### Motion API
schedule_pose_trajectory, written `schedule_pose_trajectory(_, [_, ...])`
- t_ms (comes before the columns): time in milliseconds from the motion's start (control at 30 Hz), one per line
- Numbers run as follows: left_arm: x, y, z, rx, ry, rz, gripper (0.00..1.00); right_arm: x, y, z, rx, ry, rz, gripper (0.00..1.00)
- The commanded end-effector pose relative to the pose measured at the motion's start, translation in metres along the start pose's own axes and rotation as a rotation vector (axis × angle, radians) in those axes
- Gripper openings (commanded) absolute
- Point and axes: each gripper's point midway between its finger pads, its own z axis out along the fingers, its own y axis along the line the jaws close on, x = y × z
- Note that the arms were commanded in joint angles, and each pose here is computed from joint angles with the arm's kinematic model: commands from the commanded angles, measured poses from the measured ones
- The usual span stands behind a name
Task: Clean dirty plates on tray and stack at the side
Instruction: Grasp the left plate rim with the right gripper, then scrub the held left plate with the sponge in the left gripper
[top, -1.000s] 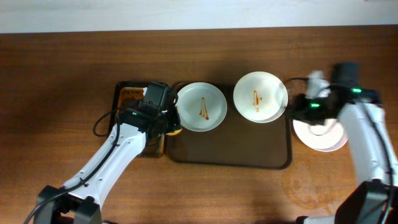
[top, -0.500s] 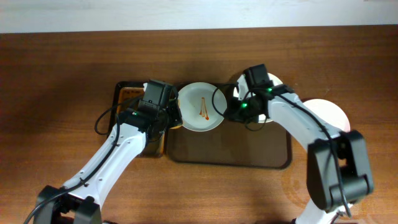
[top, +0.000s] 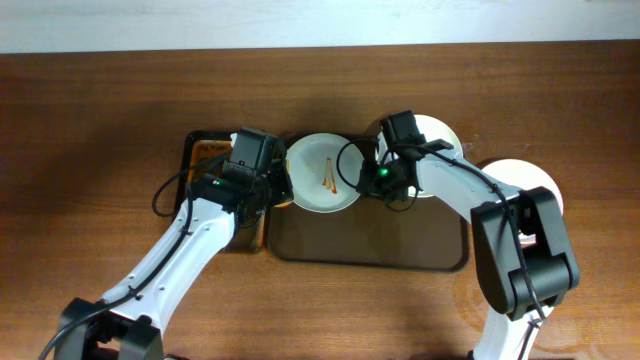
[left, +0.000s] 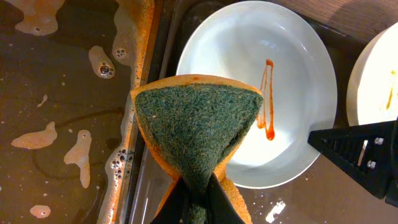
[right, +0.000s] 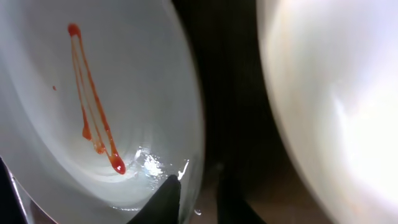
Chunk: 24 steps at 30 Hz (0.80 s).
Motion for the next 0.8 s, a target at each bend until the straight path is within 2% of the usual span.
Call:
schedule_pose_trajectory(0, [-0.003,0.001,-0.004,-0.002,-0.017,0.019,0.00,0.008,-0.005,0.004,0.034,0.033,0.011,0.13])
schedule_pose_trajectory(133, [-0.002,-0.001,-0.003,0.007,-0.011,0.019,0.00,0.022,-0.014,0.003,0.067,0.090,0.010,0.08])
schedule_pose_trajectory(367, [0.003,-0.007,0.002,0.042,0.019,0.018,0.00,0.033,-0.019,0.001,0.088,0.134,0.016,0.06])
schedule_pose_trajectory(600, [0.028,-0.073,0.033,0.427,0.207,0.030,0.00,0.033,-0.019,0.001,0.088,0.134,0.016,0.06])
schedule_pose_trajectory(767, [0.042,-0.093,0.052,0.583,0.288,0.040,0.00,0.033,-0.019,0.001,0.088,0.134,0.016,0.06])
